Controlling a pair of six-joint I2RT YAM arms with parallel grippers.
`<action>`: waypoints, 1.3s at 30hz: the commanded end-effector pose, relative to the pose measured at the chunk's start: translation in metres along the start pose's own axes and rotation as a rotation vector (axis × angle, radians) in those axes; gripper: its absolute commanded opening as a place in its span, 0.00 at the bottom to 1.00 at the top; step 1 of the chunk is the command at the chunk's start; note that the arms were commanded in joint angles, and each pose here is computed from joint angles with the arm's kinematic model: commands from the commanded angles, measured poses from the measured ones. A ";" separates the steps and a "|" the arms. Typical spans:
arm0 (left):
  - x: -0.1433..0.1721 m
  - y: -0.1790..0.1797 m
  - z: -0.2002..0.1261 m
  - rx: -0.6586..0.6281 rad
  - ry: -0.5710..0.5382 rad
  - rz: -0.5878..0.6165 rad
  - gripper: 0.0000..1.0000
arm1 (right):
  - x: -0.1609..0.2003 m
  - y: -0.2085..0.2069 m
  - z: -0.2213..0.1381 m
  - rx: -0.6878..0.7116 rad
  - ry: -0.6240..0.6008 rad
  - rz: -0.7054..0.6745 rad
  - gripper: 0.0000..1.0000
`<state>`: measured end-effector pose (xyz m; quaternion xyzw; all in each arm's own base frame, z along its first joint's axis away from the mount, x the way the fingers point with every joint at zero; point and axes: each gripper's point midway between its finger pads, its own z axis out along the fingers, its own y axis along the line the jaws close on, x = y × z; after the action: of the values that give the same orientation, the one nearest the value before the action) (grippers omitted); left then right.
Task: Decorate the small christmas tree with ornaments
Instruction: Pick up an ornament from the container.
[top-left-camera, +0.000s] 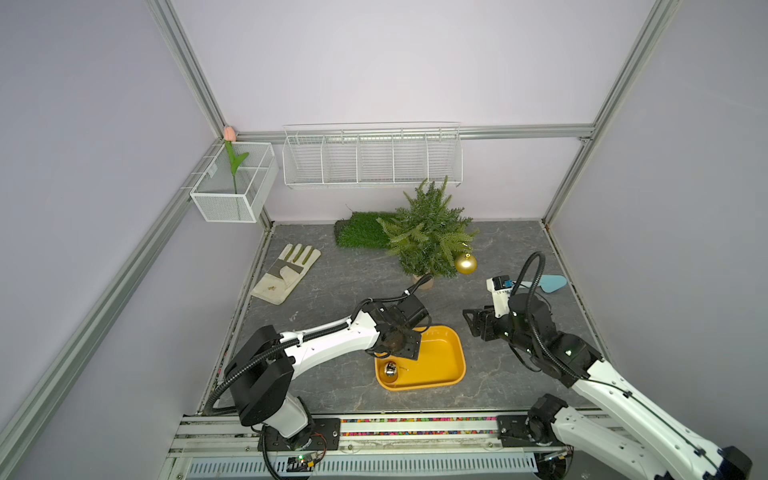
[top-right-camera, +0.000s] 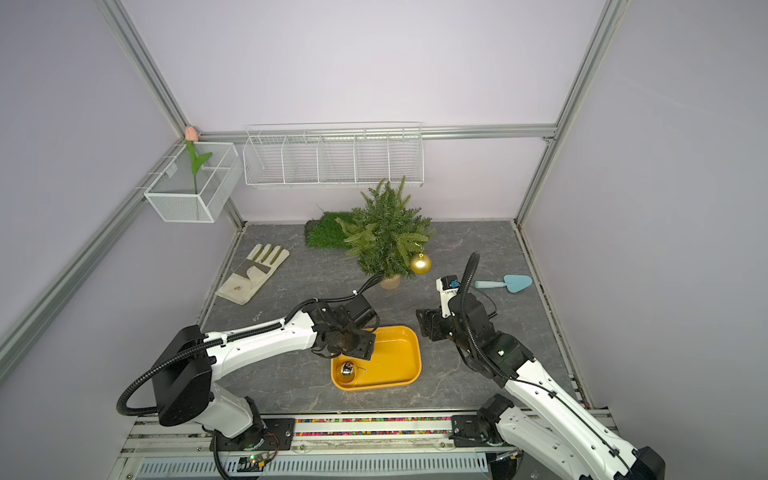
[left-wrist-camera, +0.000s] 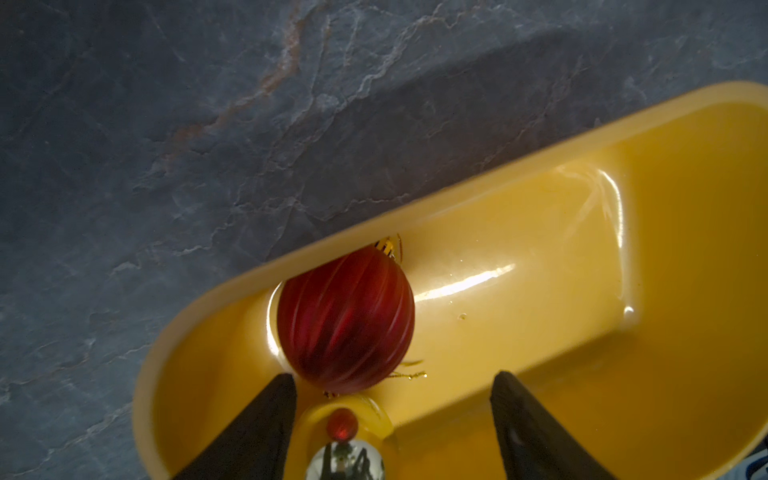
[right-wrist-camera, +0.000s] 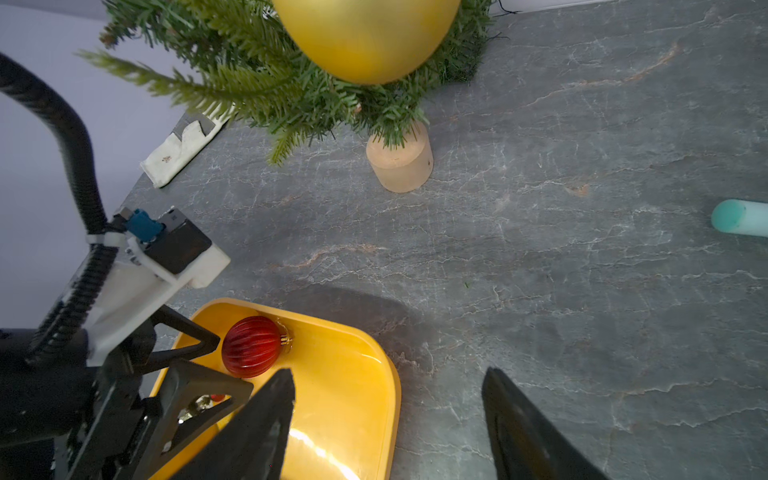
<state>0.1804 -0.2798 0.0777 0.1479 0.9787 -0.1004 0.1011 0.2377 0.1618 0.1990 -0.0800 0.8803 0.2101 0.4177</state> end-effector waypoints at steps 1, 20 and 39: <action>-0.012 0.004 0.004 -0.025 -0.017 -0.049 0.76 | 0.001 0.002 0.006 -0.021 0.000 0.030 0.75; -0.023 0.007 0.028 -0.024 -0.007 -0.043 0.57 | -0.001 0.004 -0.002 -0.036 -0.018 0.039 0.75; -0.071 -0.016 -0.165 0.201 -0.572 0.351 0.33 | -0.056 0.058 -0.045 -0.263 -0.053 -0.051 0.78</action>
<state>0.2105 -0.2764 0.2305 0.2324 0.8962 -0.2132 0.3120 0.2309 0.1770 0.2582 -0.1141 0.8512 0.2699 0.4354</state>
